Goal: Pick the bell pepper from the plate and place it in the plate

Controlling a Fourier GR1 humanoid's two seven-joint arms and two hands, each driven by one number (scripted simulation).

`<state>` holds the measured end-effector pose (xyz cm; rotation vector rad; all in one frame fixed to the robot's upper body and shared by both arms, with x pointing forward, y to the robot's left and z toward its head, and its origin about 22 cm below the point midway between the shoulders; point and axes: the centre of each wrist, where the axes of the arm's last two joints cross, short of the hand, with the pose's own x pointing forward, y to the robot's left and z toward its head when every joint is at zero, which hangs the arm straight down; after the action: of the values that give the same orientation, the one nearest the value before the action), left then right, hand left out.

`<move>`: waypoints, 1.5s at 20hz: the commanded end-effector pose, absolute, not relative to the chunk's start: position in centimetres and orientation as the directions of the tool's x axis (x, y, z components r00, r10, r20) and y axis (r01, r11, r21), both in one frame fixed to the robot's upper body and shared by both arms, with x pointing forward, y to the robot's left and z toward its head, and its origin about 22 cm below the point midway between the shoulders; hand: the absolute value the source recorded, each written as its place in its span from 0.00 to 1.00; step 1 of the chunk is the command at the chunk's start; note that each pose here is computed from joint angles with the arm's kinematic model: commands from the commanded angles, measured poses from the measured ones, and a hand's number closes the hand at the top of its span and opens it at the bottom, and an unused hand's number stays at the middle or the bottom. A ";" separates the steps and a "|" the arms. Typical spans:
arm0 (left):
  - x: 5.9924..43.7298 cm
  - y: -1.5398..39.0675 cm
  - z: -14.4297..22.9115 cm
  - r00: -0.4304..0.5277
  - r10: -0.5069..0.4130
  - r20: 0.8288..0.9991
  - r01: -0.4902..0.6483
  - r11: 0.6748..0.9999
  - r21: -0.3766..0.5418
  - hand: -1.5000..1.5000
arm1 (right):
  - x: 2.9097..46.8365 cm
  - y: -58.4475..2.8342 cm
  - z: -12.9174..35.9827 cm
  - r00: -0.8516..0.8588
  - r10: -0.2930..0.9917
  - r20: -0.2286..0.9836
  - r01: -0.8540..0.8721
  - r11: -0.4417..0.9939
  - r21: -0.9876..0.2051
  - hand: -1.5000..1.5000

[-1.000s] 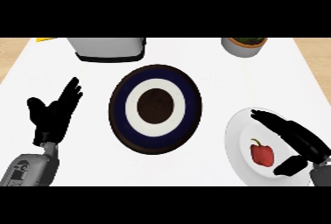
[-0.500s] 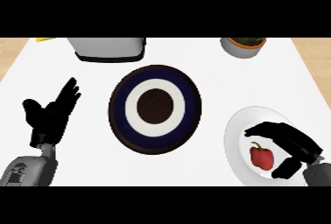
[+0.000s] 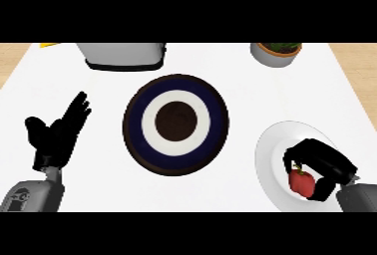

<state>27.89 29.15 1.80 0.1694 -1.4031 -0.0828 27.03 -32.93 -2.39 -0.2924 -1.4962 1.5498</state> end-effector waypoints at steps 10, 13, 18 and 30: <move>28.6 27.2 1.8 0.163 -0.158 0.974 0.015 0.987 0.158 0.50 | 26.5 -10.7 0.8 -0.536 0.645 0.545 -0.332 0.433 -0.838 1.00; 28.8 27.4 1.8 0.164 -0.168 0.972 0.014 0.986 0.168 0.50 | 26.4 -8.9 3.8 -0.518 0.652 0.554 -0.181 0.549 -0.816 1.00; 28.6 27.1 1.4 0.178 -0.167 0.970 0.006 0.986 0.169 0.50 | 25.8 -6.5 8.0 -0.453 0.705 0.546 0.108 0.651 -0.751 1.00; 29.1 27.3 1.9 0.149 -0.167 0.975 -0.023 0.985 0.172 0.50 | 25.1 0.5 12.5 -0.114 0.679 0.725 0.305 0.719 -0.625 1.00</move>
<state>29.06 27.39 1.89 0.1506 -1.4040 -0.1148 24.66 -1.67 11.29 -0.7649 -1.7796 0.4996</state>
